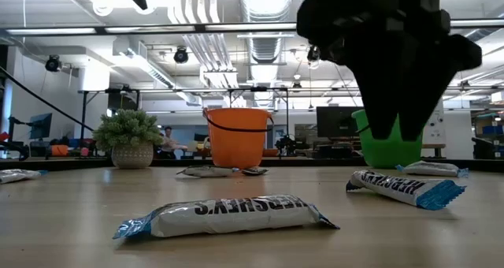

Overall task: Sort candy
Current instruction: Put the white chocolate into the orange bucket

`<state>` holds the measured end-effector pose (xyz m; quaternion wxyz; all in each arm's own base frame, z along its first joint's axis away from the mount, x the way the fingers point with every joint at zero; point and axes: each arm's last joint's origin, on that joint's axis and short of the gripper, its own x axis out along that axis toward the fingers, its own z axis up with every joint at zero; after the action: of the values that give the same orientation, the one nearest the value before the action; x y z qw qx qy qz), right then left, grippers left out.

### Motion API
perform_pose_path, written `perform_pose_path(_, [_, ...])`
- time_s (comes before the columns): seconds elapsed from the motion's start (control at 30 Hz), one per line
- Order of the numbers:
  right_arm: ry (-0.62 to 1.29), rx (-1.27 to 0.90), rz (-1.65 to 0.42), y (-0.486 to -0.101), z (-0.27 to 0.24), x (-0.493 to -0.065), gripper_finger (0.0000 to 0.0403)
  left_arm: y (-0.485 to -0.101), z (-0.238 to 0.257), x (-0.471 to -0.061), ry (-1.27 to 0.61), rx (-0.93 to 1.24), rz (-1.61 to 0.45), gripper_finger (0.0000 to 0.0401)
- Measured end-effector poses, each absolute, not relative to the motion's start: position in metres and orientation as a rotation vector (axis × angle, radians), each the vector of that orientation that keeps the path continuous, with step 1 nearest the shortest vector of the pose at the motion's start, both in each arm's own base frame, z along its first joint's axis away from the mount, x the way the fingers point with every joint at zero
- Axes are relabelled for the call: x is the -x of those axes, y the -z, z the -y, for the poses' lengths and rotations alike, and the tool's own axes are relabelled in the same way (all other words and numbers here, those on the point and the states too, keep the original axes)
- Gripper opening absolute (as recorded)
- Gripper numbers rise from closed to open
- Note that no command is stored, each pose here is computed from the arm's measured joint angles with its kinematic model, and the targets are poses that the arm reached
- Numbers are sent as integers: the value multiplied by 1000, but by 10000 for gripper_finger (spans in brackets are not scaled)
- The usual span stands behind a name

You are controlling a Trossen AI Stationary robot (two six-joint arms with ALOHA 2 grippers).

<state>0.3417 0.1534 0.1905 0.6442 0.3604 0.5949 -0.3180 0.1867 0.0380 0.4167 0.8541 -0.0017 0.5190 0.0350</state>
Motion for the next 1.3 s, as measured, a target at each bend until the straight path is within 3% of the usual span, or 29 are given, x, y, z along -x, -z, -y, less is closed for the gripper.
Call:
perform_pose_path(0.83, [660,-889,-1286,-144,-154,-334,186,-417,-38,-188,-102,48,-1082,190])
perform_pose_path(1.0, [680,-898,-1287,-135,-151,-327,139,-417,-38,-188,-105,52,-1079,190])
perform_pose_path(1.2, [642,-864,-1294,-136,-151,-328,31,-417,-38,-188,-106,53,-1079,190])
perform_pose_path(1.3, [628,-856,-1296,-137,-152,-329,19,-417,-38,-188,-105,51,-1079,190])
